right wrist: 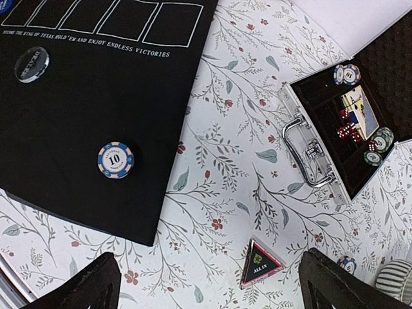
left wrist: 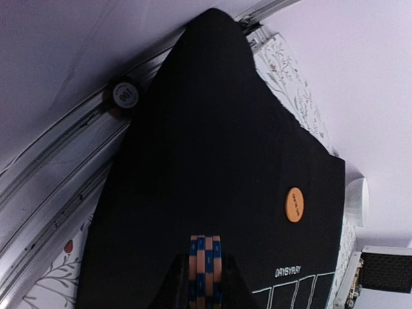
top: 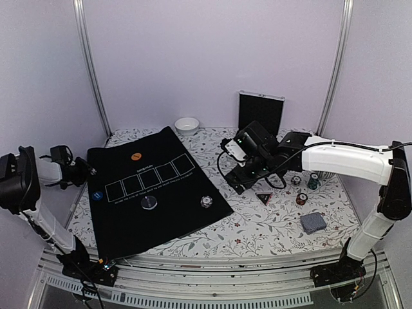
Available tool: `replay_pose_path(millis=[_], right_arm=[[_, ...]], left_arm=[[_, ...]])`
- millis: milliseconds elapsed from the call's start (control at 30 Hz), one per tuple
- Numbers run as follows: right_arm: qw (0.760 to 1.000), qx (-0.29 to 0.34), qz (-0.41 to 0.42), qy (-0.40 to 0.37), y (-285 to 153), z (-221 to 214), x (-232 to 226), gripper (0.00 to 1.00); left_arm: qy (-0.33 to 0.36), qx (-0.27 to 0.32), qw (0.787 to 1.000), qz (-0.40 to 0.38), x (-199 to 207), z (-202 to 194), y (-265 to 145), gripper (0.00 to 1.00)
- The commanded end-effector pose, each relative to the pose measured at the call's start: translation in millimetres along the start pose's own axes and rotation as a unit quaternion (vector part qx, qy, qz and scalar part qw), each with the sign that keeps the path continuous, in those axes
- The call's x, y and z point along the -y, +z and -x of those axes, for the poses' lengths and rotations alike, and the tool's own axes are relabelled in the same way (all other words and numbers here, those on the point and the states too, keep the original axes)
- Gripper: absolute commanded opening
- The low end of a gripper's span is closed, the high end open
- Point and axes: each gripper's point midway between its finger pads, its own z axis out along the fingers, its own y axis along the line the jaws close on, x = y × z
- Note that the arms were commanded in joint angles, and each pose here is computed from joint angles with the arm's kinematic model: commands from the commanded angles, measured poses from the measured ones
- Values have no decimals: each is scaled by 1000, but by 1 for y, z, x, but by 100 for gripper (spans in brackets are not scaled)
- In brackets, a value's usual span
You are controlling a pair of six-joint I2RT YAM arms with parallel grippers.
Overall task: Distribute texas hold em gaming equipment
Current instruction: Place the poker chips pile at the small blind area.
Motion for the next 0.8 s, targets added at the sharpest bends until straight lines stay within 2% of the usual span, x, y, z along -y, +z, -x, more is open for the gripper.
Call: replay_pose_path(millis=[0,333,633,667,767], right_arm=[[999,38,7,6,-10,13,9,99],[999,36,20,10,-8,8,5,99],[999,39,26,14,-11,13,3,99],[999,37,26,13,-10,12,3,99],[999,41,28,13,-12,16,3,99]], left_arm=[[-14,2,1000,22,-15,4,14,0],[-18,-43,998,43,-41,-25,36,0],[-38,-55,996,59,-58,-41,37,0],[-42,-55,996,61,-59,-42,36,2],[-63,-60,993,74,-64,-45,35,20]])
